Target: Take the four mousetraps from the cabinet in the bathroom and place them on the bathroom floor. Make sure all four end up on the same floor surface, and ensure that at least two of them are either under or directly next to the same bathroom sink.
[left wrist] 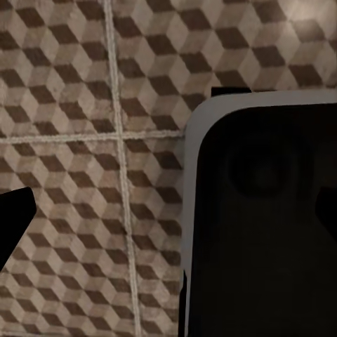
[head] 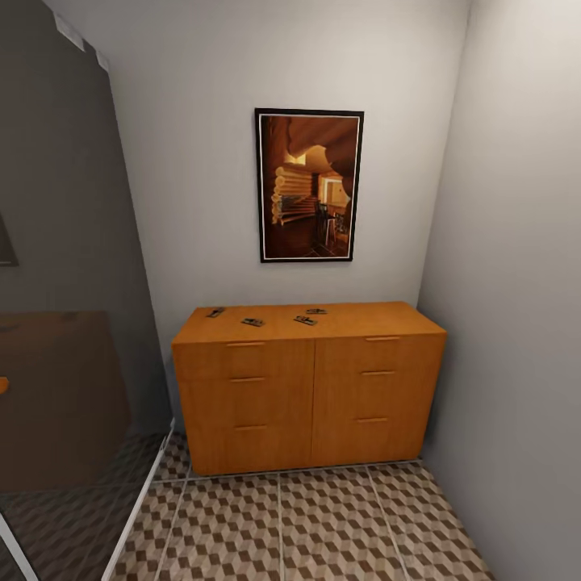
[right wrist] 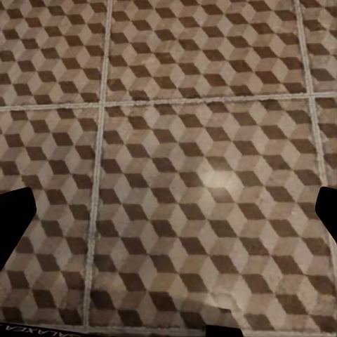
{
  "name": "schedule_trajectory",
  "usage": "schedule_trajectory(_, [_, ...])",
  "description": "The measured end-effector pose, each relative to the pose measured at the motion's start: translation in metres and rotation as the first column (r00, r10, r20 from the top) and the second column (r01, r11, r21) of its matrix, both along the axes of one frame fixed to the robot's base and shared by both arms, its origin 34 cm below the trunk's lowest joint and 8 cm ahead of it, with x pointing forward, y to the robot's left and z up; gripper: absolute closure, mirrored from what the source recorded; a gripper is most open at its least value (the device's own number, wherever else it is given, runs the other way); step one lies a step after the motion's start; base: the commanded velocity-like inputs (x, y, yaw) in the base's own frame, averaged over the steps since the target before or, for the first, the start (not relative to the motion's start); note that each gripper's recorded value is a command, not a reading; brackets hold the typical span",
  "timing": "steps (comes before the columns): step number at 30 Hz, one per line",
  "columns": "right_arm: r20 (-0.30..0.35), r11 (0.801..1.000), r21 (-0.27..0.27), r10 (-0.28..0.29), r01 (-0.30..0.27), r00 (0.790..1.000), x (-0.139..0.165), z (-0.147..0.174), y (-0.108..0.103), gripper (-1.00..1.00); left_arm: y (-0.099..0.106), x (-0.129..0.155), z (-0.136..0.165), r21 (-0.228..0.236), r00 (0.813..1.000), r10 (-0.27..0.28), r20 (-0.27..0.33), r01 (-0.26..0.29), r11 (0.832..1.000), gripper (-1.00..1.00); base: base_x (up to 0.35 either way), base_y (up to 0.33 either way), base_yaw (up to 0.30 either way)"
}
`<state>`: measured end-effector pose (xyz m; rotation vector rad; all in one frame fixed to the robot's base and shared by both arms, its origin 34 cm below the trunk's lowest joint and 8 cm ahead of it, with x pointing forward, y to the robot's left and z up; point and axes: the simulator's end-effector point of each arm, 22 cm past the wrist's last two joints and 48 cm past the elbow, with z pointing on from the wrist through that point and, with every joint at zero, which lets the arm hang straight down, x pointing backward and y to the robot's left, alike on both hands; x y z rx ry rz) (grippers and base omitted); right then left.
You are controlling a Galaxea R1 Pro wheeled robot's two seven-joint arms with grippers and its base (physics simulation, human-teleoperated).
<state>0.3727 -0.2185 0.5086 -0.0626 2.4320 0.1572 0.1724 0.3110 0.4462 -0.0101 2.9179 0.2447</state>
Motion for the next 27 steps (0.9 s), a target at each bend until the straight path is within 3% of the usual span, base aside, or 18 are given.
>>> schedule_trajectory(27, [-0.009, 1.0, -0.004, -0.001, 0.001, 1.0, -0.004, -0.0024, -0.0027, -1.0, 0.0002, 0.0053, 0.0005, 0.0, 1.0, -0.003, 0.011, 0.003, 1.0, -1.0, 0.0, 0.0, 0.0])
